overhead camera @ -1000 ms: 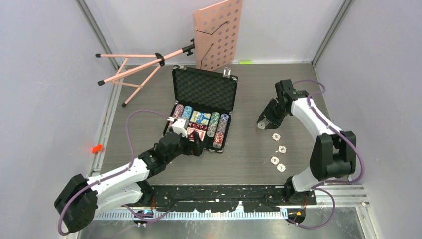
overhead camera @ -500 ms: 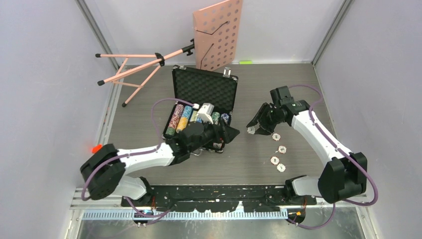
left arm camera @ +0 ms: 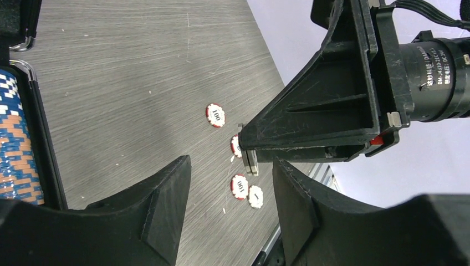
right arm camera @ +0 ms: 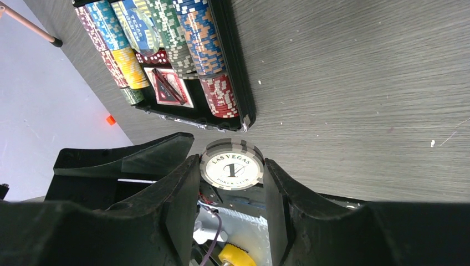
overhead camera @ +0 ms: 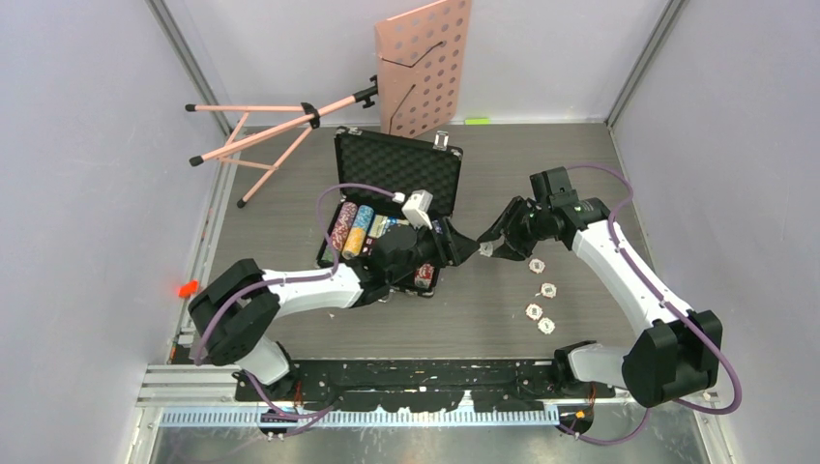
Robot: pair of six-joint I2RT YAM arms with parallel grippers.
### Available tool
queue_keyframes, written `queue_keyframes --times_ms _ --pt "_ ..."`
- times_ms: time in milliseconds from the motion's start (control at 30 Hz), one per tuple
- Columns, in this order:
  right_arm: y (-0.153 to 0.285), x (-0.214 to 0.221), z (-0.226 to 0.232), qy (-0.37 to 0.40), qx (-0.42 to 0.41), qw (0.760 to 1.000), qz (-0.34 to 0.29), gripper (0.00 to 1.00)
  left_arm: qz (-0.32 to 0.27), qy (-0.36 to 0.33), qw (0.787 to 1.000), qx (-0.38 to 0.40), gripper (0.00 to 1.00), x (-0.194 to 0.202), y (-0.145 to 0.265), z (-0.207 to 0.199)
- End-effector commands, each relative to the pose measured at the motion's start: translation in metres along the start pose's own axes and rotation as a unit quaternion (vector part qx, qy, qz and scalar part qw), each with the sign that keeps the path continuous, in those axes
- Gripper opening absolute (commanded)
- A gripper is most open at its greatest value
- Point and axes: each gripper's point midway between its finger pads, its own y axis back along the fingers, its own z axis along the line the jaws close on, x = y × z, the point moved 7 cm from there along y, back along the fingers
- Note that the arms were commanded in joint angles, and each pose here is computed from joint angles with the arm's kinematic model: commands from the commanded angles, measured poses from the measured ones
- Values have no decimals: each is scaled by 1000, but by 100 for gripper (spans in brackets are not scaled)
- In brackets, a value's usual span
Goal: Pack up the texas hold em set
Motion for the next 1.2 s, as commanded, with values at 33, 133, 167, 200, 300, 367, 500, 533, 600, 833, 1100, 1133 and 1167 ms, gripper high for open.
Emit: queue_keyframes --times_ms 33,133,167,200,300,367,500,533,600,833,1100,1133,1167 --pt "7 2 10 5 -36 999 1 30 -18 5 999 39 57 -11 -12 -21" --pt "7 2 11 6 -38 999 1 30 -14 5 999 42 56 -11 -15 -22" --pt "7 2 11 6 -38 999 2 30 -11 4 999 43 55 -10 -16 -22" --pt "7 3 11 6 -37 999 2 30 -9 2 999 44 54 -10 -17 -23" --pt "6 3 9 5 -36 999 3 30 1 -4 999 39 50 -8 -19 -22" --pt "5 4 9 5 -36 999 4 30 5 -6 999 37 46 -8 -20 -22" --pt "6 4 8 9 -38 999 4 30 25 2 999 41 34 -2 -26 -22" --pt "6 4 8 11 -36 999 3 30 28 5 998 47 29 -1 -28 -23" --pt "5 5 6 13 -35 999 6 32 33 7 998 58 6 0 -29 -25" --pt "24 0 1 44 0 998 -43 92 48 -91 993 54 0 -13 3 -14" --pt "51 -4 -17 103 47 986 -121 91 218 -440 871 6 0 -15 93 31" --pt "49 -3 -22 109 53 985 -121 91 223 -477 850 8 0 -16 101 38" --pt "50 -2 -24 116 56 984 -125 91 218 -509 833 7 0 -18 107 43"
